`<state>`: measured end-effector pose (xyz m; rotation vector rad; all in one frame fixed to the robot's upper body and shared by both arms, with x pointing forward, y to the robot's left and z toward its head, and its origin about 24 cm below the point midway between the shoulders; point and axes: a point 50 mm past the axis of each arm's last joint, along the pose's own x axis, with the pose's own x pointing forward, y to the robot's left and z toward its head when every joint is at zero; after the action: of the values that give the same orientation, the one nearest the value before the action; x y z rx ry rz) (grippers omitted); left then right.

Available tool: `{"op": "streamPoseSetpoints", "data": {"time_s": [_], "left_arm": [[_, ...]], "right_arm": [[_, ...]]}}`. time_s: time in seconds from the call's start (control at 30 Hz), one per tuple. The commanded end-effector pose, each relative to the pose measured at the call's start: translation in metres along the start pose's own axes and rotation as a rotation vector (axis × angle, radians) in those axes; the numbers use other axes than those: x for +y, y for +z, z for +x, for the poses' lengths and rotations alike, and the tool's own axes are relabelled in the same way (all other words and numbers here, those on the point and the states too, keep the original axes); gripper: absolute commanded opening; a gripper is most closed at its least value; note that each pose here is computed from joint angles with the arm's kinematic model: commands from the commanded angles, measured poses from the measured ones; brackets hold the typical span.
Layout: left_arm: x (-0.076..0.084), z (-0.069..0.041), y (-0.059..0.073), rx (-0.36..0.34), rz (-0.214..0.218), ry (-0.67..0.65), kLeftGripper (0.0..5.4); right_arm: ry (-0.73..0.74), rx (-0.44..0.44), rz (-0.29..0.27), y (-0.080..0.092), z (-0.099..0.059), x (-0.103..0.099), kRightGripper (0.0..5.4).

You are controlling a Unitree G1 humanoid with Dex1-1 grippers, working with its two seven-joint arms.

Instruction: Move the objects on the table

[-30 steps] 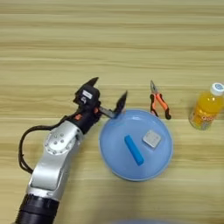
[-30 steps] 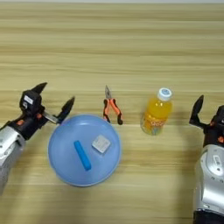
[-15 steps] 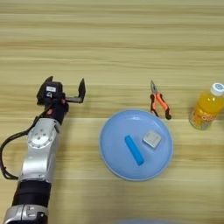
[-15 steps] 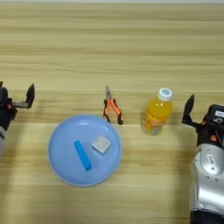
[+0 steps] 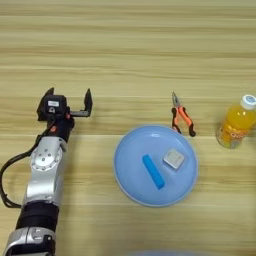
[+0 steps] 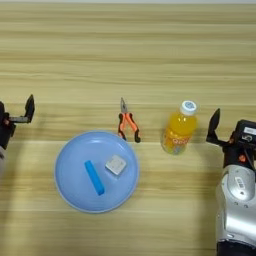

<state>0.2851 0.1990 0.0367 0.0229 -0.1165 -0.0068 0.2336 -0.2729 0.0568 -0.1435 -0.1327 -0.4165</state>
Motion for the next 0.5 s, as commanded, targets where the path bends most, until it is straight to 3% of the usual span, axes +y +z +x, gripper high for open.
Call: {"op": "streamPoseSetpoints", "data": {"time_s": [0.03, 0.5], "left_arm": [[0.001, 0.004, 0.0033, -0.023, 0.023, 0.001, 5.4], [0.0011, 0.003, 0.0034, -0.061, 0.017, -0.001, 5.4]], "right_arm": [[0.011, -0.003, -0.002, -0.0012, 0.0012, 0.001, 5.36], [0.011, -0.002, -0.004, -0.0014, 0.001, 0.0002, 5.36]]}}
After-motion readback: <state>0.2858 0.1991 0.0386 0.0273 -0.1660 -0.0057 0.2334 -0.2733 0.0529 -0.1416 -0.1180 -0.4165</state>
